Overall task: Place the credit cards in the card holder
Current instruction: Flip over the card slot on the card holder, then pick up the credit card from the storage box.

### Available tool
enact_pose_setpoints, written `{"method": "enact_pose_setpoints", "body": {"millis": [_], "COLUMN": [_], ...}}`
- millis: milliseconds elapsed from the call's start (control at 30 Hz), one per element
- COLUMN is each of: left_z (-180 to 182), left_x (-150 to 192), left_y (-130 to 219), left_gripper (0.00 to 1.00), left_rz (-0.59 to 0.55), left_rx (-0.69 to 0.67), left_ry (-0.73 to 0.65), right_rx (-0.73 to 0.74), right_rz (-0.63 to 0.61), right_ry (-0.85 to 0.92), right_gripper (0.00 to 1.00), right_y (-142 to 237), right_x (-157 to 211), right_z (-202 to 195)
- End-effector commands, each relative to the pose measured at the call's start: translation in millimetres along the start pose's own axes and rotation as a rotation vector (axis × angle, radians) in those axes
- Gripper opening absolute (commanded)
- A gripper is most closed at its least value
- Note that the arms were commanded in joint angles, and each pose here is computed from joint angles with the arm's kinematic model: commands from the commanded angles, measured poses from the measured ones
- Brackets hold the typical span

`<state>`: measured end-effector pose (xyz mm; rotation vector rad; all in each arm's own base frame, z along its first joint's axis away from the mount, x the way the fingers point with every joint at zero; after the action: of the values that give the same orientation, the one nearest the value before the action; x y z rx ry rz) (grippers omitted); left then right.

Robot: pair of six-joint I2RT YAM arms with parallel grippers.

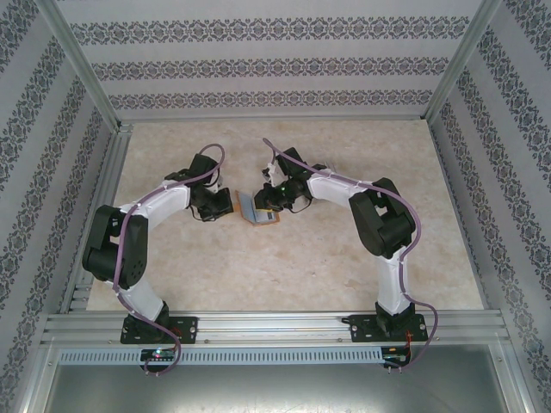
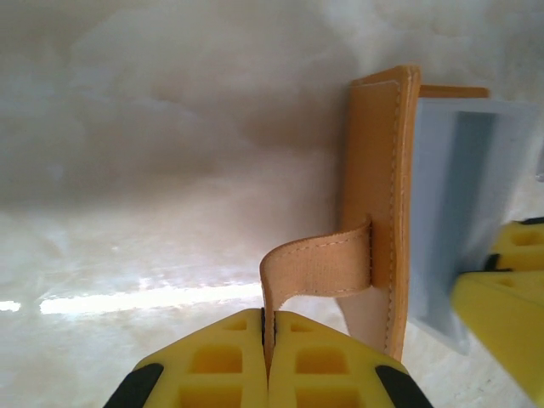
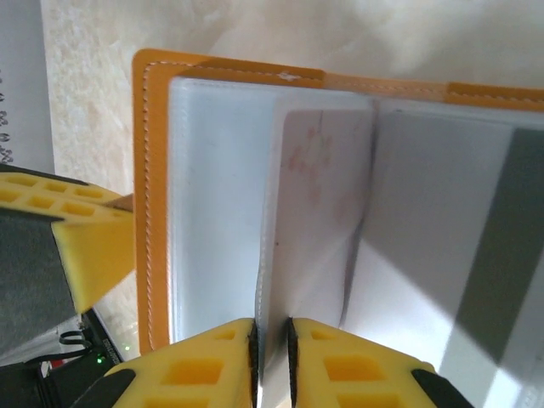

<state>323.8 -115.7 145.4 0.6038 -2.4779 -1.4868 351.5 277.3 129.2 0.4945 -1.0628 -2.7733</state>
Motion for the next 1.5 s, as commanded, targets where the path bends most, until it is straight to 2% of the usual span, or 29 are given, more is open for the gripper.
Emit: {"method": "enact_pose_setpoints", "body": {"millis": [0, 400, 500, 667, 1000, 1233, 1367, 1467], "left_z": [8, 25, 28, 31, 29, 2, -17, -30], "left_x": [-4, -6, -9, -13, -25, -40, -48, -54], "left_y": [-1, -4, -1, 5, 32, 70, 80, 77], "left_gripper": [0.00, 0.00, 0.08, 0.28, 0.34, 0.34, 0.34, 0.34], "left_rz": [-0.023, -0.021, -0.032, -0.050, -0.118, -0.212, -0.250, -0.238], "left_rx": [-0.002, -0.065, -0.095, -0.124, -0.146, -0.052, 0.076, 0.197], "left_ry": [0.016, 0.025, 0.021, 0.018, 0.004, -0.019, -0.016, -0.001], "right_rx": [0.015, 0.042, 0.055, 0.071, 0.125, 0.104, 0.049, 0.020], "right_rz": [0.000, 0.009, 0.007, 0.000, -0.032, -0.054, -0.038, -0.014], "right_ry": [0.014, -0.002, -0.009, -0.027, -0.033, 0.007, 0.042, 0.057], "right_gripper": [0.20, 0.23, 0.24, 0.29, 0.29, 0.29, 0.28, 0.28], "right_y": [6, 8, 10, 17, 40, 48, 34, 15], "right_x": [2, 6, 9, 13, 13, 4, -3, -8], "right_z": [0, -8, -12, -20, -32, -16, 2, 12]}}
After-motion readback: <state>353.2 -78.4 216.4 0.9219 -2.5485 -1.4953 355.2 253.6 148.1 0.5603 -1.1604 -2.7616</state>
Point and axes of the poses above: each hand's point on the last joint's axis, 136 mm out from that joint toward the fingers, its own y axis back along the fingers, its own z axis along the line the jaws close on, x = y × z, the point moved 9 cm from there along y, back along the fingers, and after that the axes turned 9 degrees about y, right-handed, at the moved point
